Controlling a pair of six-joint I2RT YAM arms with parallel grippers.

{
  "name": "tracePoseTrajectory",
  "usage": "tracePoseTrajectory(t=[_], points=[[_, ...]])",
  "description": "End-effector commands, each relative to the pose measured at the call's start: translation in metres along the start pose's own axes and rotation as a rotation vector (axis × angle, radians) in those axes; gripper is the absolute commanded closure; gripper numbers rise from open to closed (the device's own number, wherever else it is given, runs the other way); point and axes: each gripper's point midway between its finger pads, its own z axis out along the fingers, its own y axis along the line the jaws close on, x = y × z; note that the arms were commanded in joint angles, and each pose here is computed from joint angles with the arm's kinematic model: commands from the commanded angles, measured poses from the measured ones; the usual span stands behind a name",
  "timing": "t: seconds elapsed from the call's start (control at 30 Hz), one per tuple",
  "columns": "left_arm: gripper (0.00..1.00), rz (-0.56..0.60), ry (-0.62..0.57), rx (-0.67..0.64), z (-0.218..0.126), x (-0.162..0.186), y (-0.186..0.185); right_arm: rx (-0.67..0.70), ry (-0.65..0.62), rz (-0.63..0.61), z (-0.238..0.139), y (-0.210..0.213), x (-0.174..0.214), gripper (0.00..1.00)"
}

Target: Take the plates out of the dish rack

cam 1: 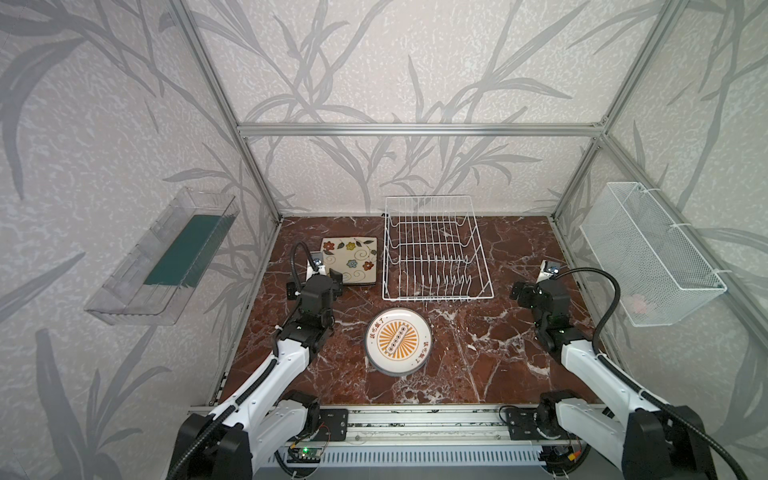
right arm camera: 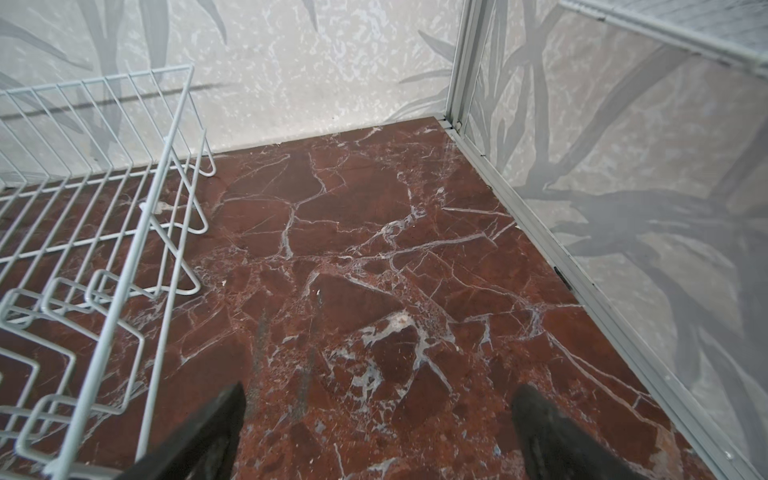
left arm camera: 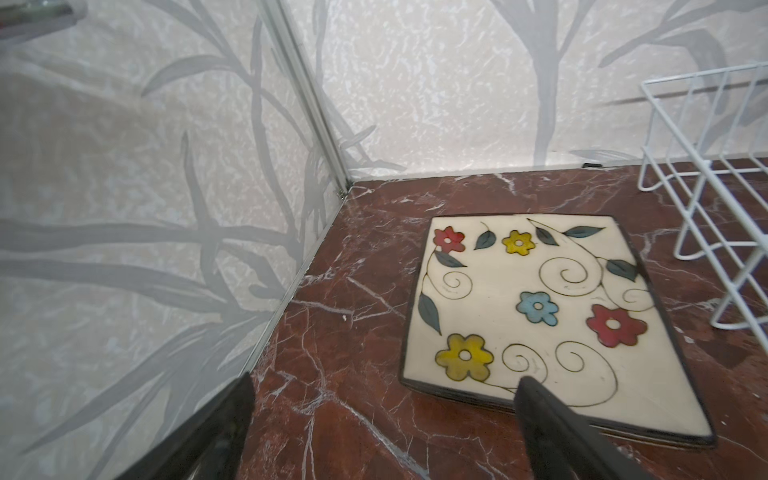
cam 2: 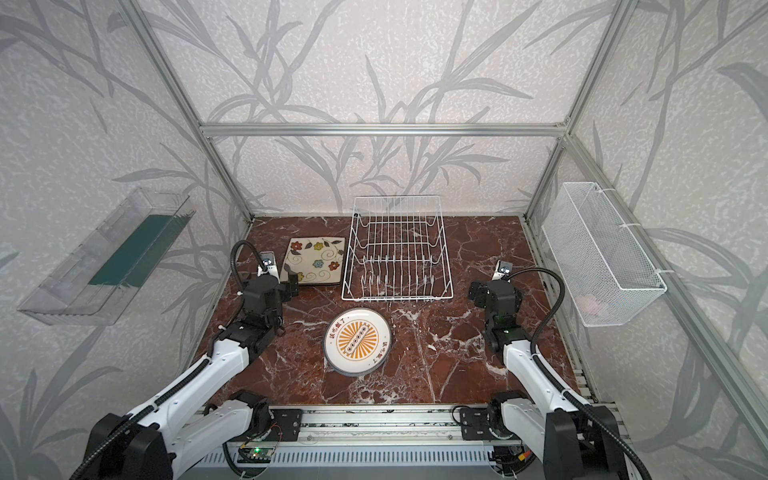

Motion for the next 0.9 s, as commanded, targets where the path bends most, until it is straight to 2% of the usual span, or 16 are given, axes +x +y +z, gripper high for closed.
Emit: tracePoseTrajectory(t=[0.0, 0.17, 0.33, 0.53, 0.63, 0.7, 0.87], points=[[0.01, -0.138, -0.004, -0.151, 0.000, 0.020, 0.025, 0.029, -0.034, -0.017, 0.012, -0.001, -0.006, 0.01], [0.01, -0.095, -0.031, -0.183, 0.003, 0.042, 0.028, 0.007, -0.055, -0.059, 0.025, 0.003, 0.014, 0.01], [0.01, -0.081, -0.049, -0.233, 0.018, 0.054, 0.026, -0.054, -0.083, -0.097, 0.034, 0.017, 0.009, 0.01], [0.01, -0.070, -0.137, -0.174, 0.039, 0.044, 0.010, -0.109, -0.162, -0.121, 0.045, 0.029, 0.014, 0.01], [0.01, -0.105, -0.149, -0.201, 0.051, 0.048, 0.013, -0.154, -0.118, -0.150, 0.048, 0.037, 0.027, 0.01], [0.01, -0.097, -0.155, -0.205, 0.056, 0.051, 0.013, -0.159, -0.147, -0.149, 0.052, 0.039, 0.025, 0.01], [0.00, -0.091, -0.088, -0.116, 0.068, 0.056, 0.003, -0.167, -0.085, -0.174, 0.056, 0.043, 0.027, 0.01]])
